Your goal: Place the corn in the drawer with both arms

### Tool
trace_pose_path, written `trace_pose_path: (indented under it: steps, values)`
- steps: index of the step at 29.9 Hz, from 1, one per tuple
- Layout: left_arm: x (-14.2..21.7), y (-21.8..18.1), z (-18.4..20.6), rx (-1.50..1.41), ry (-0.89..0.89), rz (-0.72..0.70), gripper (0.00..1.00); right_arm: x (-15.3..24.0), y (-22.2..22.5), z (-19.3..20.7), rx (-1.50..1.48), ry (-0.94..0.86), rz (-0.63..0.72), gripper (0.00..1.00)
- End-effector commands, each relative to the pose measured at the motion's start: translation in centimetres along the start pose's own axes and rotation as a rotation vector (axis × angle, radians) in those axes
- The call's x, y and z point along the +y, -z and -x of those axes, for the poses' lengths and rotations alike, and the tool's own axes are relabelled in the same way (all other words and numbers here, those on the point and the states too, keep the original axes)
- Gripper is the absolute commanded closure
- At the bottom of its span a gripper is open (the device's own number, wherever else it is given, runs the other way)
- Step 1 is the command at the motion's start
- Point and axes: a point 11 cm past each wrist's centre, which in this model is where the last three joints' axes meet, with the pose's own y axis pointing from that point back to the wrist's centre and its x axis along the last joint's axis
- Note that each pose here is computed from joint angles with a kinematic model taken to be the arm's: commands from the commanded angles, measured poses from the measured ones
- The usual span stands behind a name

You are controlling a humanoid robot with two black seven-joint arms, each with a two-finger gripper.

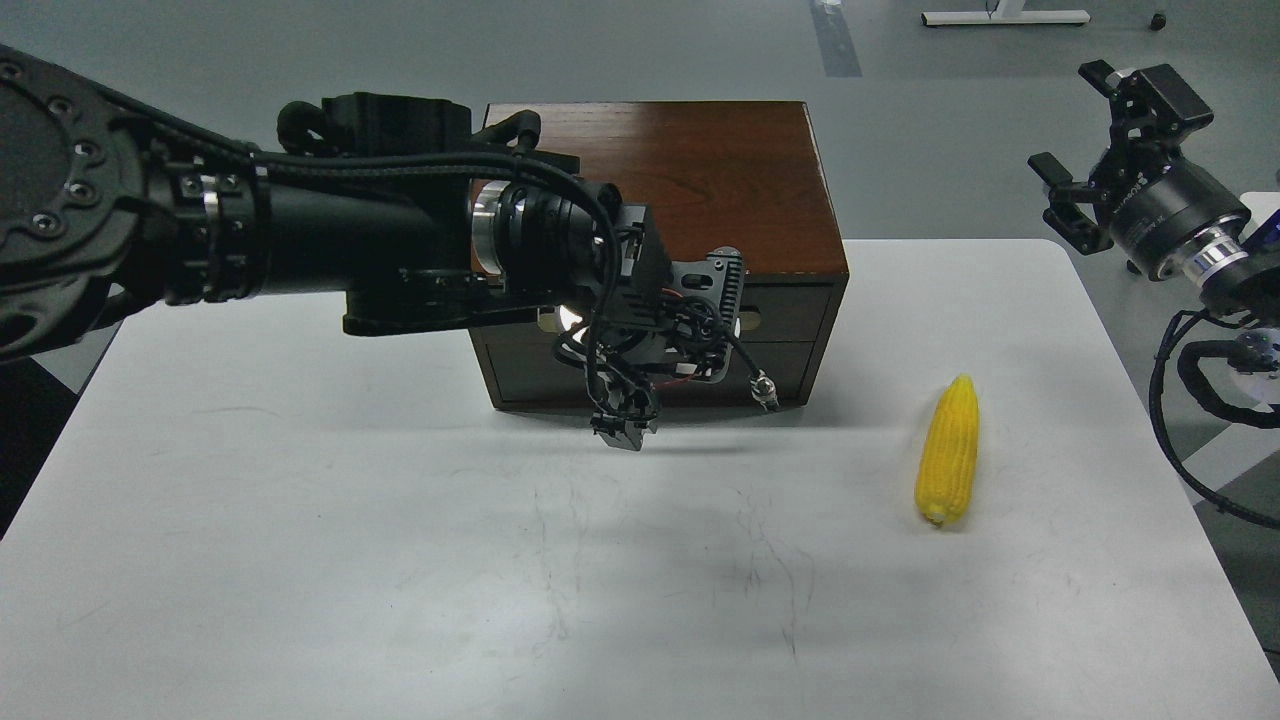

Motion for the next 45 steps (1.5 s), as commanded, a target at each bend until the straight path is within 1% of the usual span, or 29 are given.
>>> trace_pose_path:
  steps: [1, 23, 33, 42, 45]
  values:
    - [0.0, 0.1, 0.0, 0.006, -0.002, 0.0, 0.03, 0.0, 0.0, 0.0, 0.0, 0.0, 0.0, 0.0]
    - [0.0, -0.9, -0.9, 0.003, -0.022, 0.034, 0.04, 0.0, 0.1, -0.1, -0.003, -0.007, -0.008, 0.0]
    - [0.2, -3.8, -1.9, -0.021, -0.056, 0.123, 0.04, 0.0, 0.2, -0.1, -0.004, -0.007, -0.01, 0.0]
    - [0.6, -4.2, -2.5, 0.002, -0.078, 0.148, 0.04, 0.0, 0.1, -0.2, -0.004, -0.008, -0.009, 0.0]
    - [1.1, -5.8, -2.2, -0.017, -0.084, 0.191, 0.04, 0.0, 0.1, -0.2, -0.004, -0.008, -0.009, 0.0]
